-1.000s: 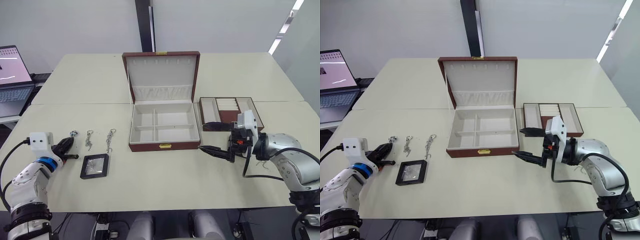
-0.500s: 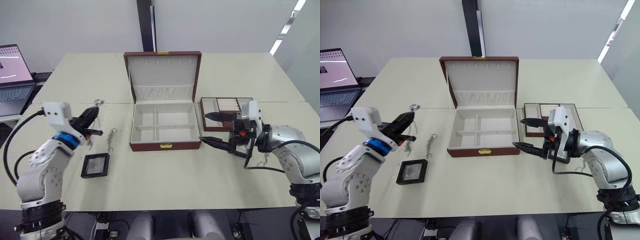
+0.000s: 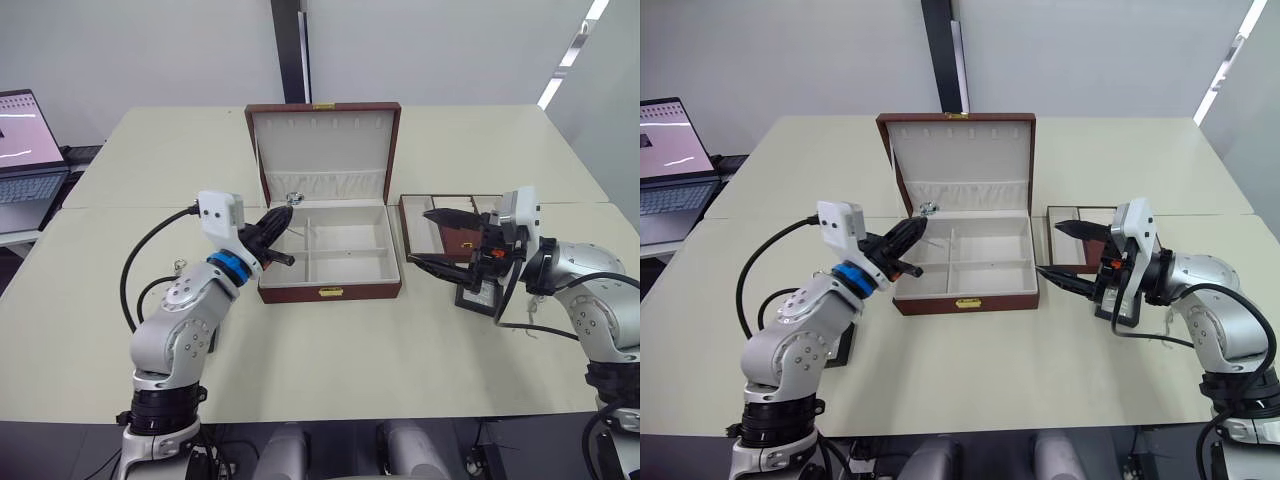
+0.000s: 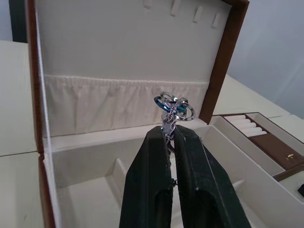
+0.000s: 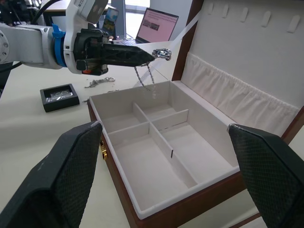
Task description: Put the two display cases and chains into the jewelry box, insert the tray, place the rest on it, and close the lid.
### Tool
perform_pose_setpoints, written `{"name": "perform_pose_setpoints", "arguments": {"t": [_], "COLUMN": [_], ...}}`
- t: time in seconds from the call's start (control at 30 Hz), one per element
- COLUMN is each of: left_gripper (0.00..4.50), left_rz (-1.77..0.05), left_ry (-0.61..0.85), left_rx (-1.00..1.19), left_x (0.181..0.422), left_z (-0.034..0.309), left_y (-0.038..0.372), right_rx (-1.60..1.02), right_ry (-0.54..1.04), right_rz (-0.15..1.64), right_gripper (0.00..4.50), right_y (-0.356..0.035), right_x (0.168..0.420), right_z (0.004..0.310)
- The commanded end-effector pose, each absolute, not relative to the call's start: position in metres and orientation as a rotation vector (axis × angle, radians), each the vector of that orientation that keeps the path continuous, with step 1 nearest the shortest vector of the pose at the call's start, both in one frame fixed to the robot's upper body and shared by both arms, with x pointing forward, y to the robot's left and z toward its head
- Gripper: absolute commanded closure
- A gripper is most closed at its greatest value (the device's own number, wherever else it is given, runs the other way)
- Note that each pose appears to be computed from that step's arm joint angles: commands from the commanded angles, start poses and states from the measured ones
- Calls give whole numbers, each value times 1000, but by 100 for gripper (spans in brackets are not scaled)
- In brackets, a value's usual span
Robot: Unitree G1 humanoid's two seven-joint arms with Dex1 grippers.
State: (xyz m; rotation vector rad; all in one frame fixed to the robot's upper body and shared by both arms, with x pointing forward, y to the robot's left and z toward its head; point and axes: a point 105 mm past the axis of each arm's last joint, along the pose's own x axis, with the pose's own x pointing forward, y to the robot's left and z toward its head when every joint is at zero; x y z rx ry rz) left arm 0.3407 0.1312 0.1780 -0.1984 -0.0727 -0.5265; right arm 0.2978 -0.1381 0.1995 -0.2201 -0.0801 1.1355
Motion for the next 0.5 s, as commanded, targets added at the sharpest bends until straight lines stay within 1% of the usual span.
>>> {"name": "perform_pose_setpoints", "arguments": {"t": [0.03, 0.17, 0.33, 0.5], "left_gripper": [447, 447, 447, 447], "left_rz": [-484, -421, -411, -390], "left_ry": [-118, -87, -70, -46], "left_rx": [-171, -156, -149, -119], "left_x": [346, 356, 364, 371], "left_z": [186, 174, 168, 160], "left_y": [133, 134, 124, 125], "right_rx": [-252, -249, -245, -243], "right_ry": [-121, -119, -116, -113], "right_rz": [1121, 1112, 1104, 1097], "right_gripper": [0, 0, 0, 0], "right_y": [-140, -141, -140, -139], "right_x": [295, 295, 295, 295], "right_z": [213, 213, 213, 213]}}
